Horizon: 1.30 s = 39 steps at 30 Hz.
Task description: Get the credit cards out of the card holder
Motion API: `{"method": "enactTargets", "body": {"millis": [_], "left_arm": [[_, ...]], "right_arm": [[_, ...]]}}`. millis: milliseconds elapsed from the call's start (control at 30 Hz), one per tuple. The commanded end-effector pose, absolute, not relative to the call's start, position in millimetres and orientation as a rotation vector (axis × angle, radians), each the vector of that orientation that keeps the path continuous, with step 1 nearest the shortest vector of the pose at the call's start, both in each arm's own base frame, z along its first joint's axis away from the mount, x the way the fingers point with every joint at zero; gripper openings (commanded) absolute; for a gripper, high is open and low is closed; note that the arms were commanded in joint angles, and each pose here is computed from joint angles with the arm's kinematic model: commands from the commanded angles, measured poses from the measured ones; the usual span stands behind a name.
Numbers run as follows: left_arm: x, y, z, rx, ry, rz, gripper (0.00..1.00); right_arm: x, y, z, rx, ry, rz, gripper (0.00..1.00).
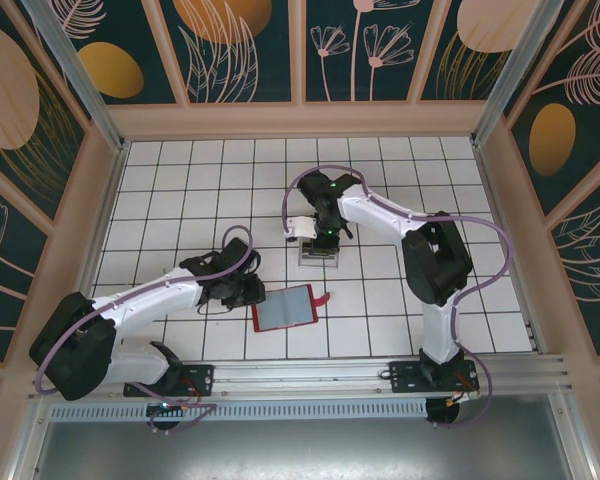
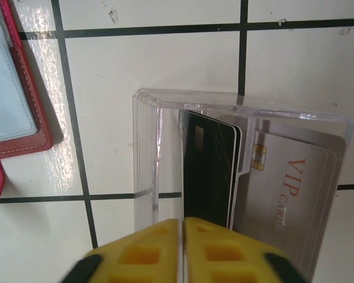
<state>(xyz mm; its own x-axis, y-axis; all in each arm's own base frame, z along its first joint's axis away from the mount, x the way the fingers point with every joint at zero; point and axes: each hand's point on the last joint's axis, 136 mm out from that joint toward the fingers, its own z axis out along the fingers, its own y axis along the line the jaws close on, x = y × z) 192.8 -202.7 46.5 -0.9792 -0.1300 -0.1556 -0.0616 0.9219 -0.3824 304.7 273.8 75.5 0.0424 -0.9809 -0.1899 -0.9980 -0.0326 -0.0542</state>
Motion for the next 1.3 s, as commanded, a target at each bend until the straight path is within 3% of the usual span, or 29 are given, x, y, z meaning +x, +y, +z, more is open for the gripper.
{"method": "enactTargets", "body": {"millis": [0,367,500,567,700,733,767,800,967,1267], "left_arm": [[192,-196,49,-0.182,2.900,-0.546,0.24],[213,-188,55,-0.195,2.832,-0.445,0.27],[236,-176,68,-0.212,2.750,-0.364,0.36],[250,-169,75,-0.220,2.706,-0.325,0.47],[284,-151,90,-0.261,2.604,-0.271,0.74],[291,-147,93,-0.265,2.580,-0.250,0.80],[299,-141,97,-0.273,2.556,-0.225,0.94],[306,-136,101,-0.274,2.526,-0.195,0.99],[336,-90,115,-0.326,2.366,0.048,0.99],[361,9,116,-0.476,2.124,0.391,0.99]], "right_arm": [[321,276,91,-2.080,2.021,0.082,0.19],[343,270,141,-1.797,1.971,-0.019,0.31],[357,256,163,-1.552,1.994,-0.039,0.40],[360,246,171,-1.440,2.007,-0.031,0.42],[361,221,188,-1.201,2.010,0.000,0.76],[358,219,192,-1.156,2.000,0.014,0.91],[363,205,194,-1.079,2.014,0.012,0.99],[367,192,197,-0.999,2.021,0.002,0.99],[381,133,191,-0.619,2.054,0.010,0.99],[384,17,133,0.034,2.007,-0.002,0.99]]}}
